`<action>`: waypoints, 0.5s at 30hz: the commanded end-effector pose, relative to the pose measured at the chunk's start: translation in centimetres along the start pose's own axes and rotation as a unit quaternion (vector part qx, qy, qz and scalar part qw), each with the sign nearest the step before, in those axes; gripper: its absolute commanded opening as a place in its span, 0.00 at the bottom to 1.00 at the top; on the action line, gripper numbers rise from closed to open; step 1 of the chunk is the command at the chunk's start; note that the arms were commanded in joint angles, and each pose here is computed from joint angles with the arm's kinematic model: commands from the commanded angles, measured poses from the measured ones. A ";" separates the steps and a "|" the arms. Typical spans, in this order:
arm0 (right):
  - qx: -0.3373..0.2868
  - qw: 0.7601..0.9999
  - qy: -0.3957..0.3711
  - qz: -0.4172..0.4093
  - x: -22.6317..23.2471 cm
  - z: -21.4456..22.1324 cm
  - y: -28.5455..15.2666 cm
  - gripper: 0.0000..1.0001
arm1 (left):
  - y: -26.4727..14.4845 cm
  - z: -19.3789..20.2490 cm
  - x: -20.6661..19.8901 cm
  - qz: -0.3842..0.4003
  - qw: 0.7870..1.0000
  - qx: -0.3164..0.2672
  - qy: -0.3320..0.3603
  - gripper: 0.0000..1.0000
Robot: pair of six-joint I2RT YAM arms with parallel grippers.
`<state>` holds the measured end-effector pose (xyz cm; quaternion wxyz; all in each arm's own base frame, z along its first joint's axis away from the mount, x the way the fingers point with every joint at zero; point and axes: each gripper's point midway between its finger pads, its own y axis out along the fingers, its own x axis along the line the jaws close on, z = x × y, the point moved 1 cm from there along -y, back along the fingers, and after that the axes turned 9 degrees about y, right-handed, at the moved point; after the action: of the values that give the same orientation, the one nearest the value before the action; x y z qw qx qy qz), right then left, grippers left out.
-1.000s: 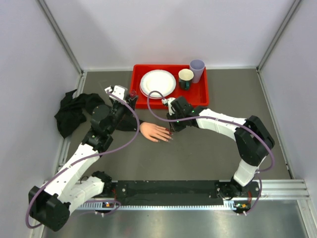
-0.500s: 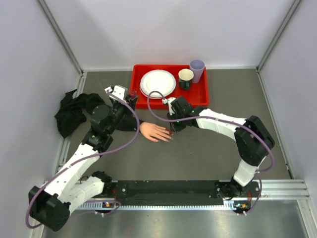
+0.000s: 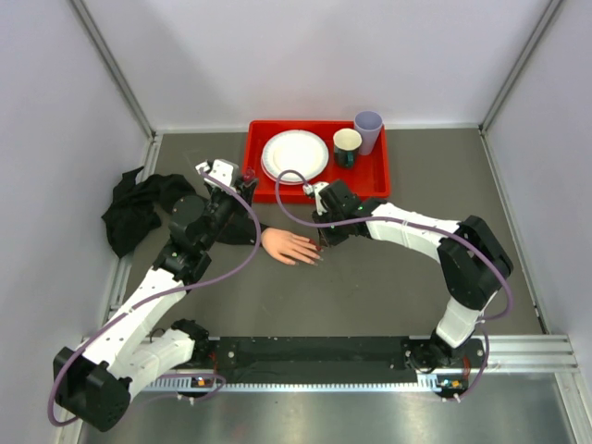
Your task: Paint the nails
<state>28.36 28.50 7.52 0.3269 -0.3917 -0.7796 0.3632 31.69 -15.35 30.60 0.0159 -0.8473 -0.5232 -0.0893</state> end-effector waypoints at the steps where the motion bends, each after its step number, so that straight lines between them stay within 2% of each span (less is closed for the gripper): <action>1: -0.021 1.000 -0.008 0.001 0.3 -0.9 -0.7 0.00 | 0.1 -2.1 0.3 -0.002 0.999 -0.037 -0.001 0.00; 15: -0.021 1.000 -0.005 0.006 -0.2 -0.6 -1.0 0.00 | 0.1 -2.0 0.3 -0.002 0.999 -0.037 -0.001 0.00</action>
<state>28.44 28.25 7.42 0.3243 -0.3975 -0.7767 0.3655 31.67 -15.39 30.60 0.0158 -0.8481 -0.5219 -0.0894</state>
